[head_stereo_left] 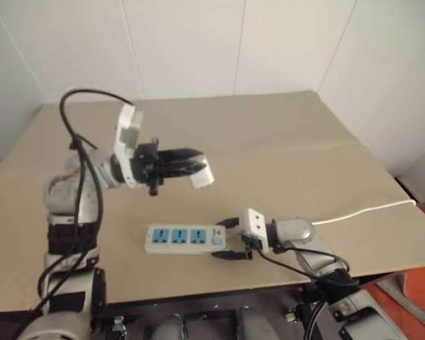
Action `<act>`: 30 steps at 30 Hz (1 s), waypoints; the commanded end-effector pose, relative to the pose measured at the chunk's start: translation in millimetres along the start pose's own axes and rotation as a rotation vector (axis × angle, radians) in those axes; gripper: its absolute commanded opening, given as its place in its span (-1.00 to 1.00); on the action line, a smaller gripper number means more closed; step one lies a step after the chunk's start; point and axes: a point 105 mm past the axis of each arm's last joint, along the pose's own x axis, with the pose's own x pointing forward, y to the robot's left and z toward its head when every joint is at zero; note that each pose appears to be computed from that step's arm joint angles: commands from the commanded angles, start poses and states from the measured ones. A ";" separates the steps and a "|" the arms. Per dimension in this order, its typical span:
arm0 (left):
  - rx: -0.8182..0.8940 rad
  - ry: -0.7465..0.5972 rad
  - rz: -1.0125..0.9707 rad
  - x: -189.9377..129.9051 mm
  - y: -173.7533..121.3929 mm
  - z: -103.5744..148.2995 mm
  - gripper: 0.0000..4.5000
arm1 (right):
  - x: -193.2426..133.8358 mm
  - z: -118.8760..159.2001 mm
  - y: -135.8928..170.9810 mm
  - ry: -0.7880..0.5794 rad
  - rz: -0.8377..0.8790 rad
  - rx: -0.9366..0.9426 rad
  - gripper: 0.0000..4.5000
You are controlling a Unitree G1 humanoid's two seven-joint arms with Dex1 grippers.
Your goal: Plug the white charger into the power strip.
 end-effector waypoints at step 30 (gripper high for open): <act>-0.032 0.348 -0.186 -3.8 -4.4 -77.6 -0.53 | 22.0 -33.2 14.8 0.127 -0.005 0.051 0.52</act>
